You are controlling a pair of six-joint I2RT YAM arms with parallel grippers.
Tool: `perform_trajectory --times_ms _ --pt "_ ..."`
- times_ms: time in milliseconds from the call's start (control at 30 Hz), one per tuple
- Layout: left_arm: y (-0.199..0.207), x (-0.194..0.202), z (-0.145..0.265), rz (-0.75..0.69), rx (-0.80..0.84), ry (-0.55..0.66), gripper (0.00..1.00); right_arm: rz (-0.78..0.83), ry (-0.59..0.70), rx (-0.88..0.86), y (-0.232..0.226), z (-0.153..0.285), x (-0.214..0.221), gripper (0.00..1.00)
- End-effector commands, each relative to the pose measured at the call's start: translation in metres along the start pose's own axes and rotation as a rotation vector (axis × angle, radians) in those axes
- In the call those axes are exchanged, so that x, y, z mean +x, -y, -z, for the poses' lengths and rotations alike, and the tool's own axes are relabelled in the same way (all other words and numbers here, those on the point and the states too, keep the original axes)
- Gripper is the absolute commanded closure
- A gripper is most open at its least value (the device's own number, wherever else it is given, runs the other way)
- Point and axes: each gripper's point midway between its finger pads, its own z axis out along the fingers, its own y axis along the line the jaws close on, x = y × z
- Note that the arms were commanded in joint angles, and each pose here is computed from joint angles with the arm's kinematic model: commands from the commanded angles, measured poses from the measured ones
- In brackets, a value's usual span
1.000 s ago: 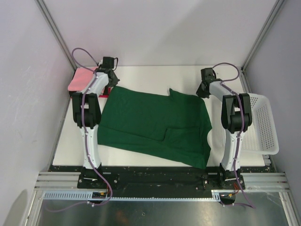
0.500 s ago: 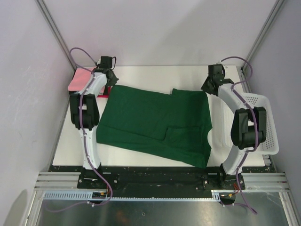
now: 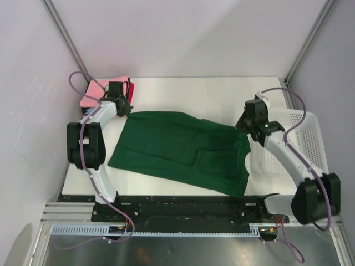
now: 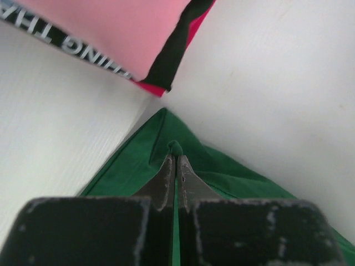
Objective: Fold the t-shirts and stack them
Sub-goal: Fold the other side of the tshirt into a rectangle
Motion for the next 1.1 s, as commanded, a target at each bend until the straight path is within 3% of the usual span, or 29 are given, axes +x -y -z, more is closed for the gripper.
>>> perform_trajectory --times_ms 0,167,300,433,1067 --pt "-0.008 -0.006 0.023 0.028 0.04 0.078 1.0 -0.014 -0.024 -0.018 0.003 0.027 0.037 1.0" --pt "-0.03 0.022 0.025 0.072 0.025 0.052 0.98 -0.018 -0.093 -0.022 0.021 0.041 0.088 1.0" --pt "-0.033 0.028 0.033 0.101 0.029 0.052 0.66 -0.037 -0.141 -0.021 0.032 0.042 0.118 1.0" --pt "-0.035 0.026 0.043 0.114 0.035 0.072 0.54 -0.034 -0.155 -0.018 0.034 0.041 0.127 1.0" --pt "-0.057 0.065 0.017 0.208 -0.068 -0.025 0.64 -0.018 -0.179 -0.018 0.031 0.029 0.134 1.0"
